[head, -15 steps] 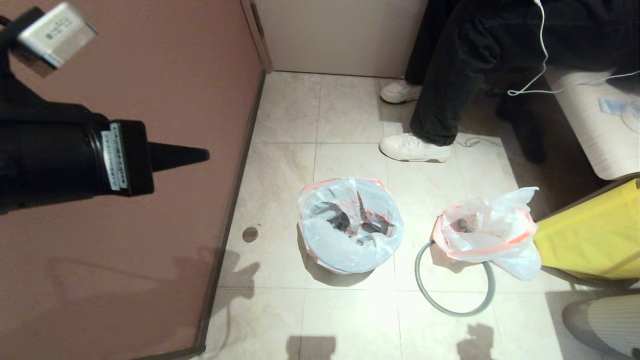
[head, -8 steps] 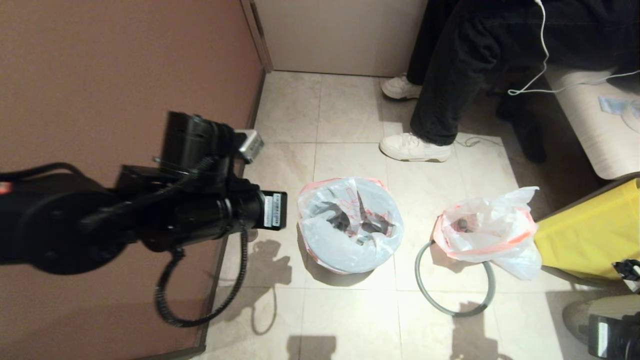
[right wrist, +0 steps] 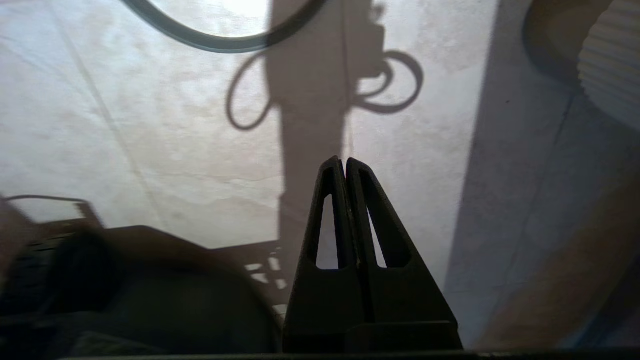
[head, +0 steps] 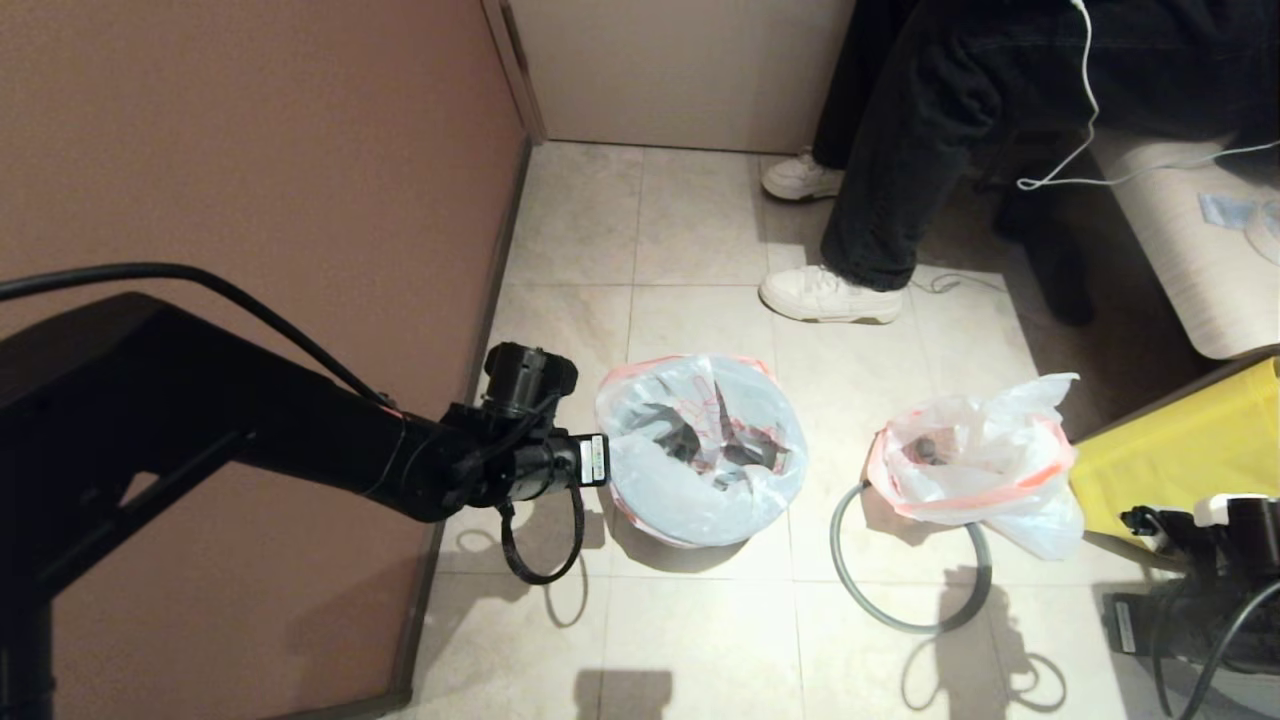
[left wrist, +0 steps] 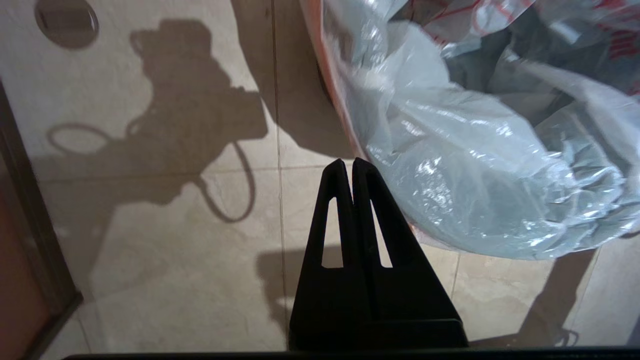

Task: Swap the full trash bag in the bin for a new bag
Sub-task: Place the trash can ring on the trash can

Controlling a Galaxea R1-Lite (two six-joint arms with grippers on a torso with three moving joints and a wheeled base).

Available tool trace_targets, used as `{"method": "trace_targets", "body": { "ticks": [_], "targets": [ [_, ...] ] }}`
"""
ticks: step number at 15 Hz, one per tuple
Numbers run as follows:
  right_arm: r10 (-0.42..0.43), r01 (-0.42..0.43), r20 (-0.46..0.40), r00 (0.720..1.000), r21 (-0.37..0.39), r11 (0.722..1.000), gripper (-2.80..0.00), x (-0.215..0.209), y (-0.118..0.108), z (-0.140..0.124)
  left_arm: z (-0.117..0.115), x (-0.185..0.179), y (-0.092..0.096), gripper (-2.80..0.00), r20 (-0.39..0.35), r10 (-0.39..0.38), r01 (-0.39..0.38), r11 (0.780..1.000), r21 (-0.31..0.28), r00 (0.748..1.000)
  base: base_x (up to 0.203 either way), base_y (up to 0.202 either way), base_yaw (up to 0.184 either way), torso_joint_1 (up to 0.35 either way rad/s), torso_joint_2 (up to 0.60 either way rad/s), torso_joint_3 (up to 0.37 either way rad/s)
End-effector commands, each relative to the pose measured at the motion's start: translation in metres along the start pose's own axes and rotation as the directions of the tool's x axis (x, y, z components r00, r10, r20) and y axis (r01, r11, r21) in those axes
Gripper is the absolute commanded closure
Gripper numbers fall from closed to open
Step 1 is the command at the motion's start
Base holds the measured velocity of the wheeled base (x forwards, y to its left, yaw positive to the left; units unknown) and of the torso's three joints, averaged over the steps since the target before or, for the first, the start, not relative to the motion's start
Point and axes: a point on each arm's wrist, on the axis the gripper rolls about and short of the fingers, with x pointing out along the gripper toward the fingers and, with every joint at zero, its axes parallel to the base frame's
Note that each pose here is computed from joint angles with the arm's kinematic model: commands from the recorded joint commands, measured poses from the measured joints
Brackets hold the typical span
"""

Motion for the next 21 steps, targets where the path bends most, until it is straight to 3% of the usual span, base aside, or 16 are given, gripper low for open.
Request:
{"method": "trace_targets", "body": {
  "ticks": [1,3,4,6,9,13,16,19,21],
  "targets": [
    [-0.006,0.003,-0.113,0.994,-0.026,1.000,0.00,0.042,-0.015,-0.014,-0.013,0.022,0.013,0.00,-0.057,0.045,-0.046,0.998,-0.029,0.997,0.000,0.000,0.000,0.000,0.00,0.000],
    [-0.002,-0.007,-0.142,0.990,-0.062,0.998,0.00,0.072,-0.021,-0.016,-0.026,0.028,0.024,0.00,-0.113,0.059,-0.070,0.993,-0.095,0.992,0.000,0.000,0.000,0.000,0.00,0.000],
    [-0.002,-0.009,-0.136,0.991,-0.074,0.997,0.00,0.085,-0.023,-0.012,-0.032,0.033,0.025,0.00,-0.135,0.058,-0.072,0.992,-0.101,0.989,0.000,0.000,0.000,0.000,0.00,0.000],
    [0.033,-0.039,-0.068,0.997,-0.089,0.995,0.00,0.102,-0.030,0.009,-0.050,0.053,0.027,0.00,-0.170,0.071,-0.091,0.989,-0.114,0.983,0.000,0.000,0.000,0.000,0.00,0.000],
    [0.096,-0.102,-0.063,0.993,-0.106,0.989,0.00,0.130,-0.044,0.030,-0.072,0.086,0.028,0.00,-0.126,0.062,-0.086,0.978,-0.191,0.990,0.000,0.000,0.000,0.000,0.00,0.000],
    [0.225,-0.238,-0.137,0.965,-0.095,0.967,0.00,0.163,-0.054,0.053,-0.085,0.093,0.014,0.00,-0.136,0.037,-0.061,0.982,-0.176,0.990,0.000,0.000,0.000,0.000,0.00,0.000],
    [0.246,-0.267,-0.162,0.956,-0.119,0.956,0.00,0.195,-0.061,0.067,-0.084,0.095,0.008,0.00,-0.124,0.023,-0.044,0.984,-0.171,0.992,0.000,0.000,0.000,0.000,0.00,0.000],
    [0.272,-0.305,-0.237,0.933,-0.114,0.945,0.00,0.226,-0.056,0.053,-0.085,0.099,0.008,0.00,-0.125,0.026,-0.047,0.985,-0.168,0.992,0.000,0.000,0.000,0.000,0.00,0.000],
    [0.267,-0.298,-0.196,0.943,-0.147,0.943,0.00,0.239,-0.052,0.049,-0.085,0.102,0.007,0.00,-0.120,0.026,-0.046,0.985,-0.168,0.992,0.000,0.000,0.000,0.000,0.00,0.000]
  ]
}}
